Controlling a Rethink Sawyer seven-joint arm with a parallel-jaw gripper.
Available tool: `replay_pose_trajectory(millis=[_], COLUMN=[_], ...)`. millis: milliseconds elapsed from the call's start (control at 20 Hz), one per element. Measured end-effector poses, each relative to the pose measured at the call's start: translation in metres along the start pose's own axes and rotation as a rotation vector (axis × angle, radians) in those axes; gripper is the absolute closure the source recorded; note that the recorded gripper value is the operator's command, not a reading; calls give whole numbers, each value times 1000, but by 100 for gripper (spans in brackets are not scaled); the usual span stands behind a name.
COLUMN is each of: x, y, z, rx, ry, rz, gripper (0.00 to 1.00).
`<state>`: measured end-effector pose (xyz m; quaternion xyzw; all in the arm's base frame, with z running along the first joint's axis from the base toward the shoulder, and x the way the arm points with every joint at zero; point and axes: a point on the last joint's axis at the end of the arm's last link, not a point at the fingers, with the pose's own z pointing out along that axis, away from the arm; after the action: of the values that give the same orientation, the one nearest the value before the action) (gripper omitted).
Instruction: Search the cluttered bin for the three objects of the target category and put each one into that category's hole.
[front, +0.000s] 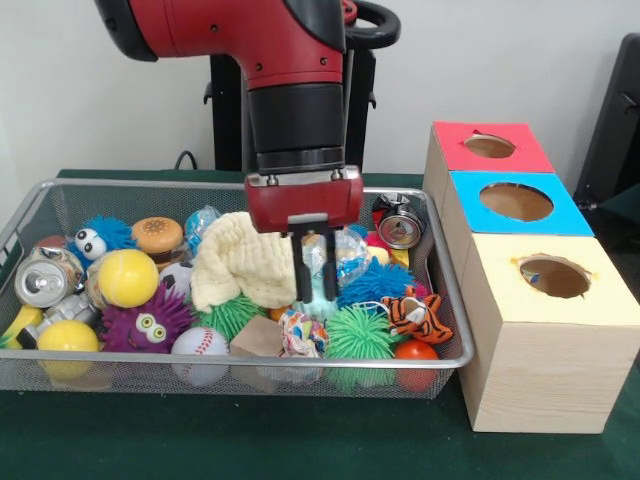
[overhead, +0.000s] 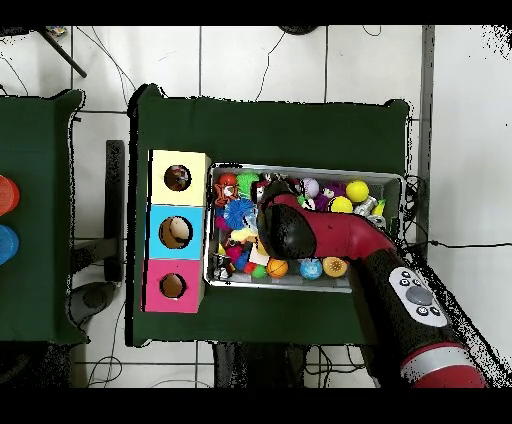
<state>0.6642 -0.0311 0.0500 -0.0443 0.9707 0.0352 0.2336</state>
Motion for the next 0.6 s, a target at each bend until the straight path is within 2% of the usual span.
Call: replay_pose_trajectory(millis=[600], x=[-16], y=[19], z=[5], rx=[-4], ry=[-28], rz=[-32], gripper=[0])
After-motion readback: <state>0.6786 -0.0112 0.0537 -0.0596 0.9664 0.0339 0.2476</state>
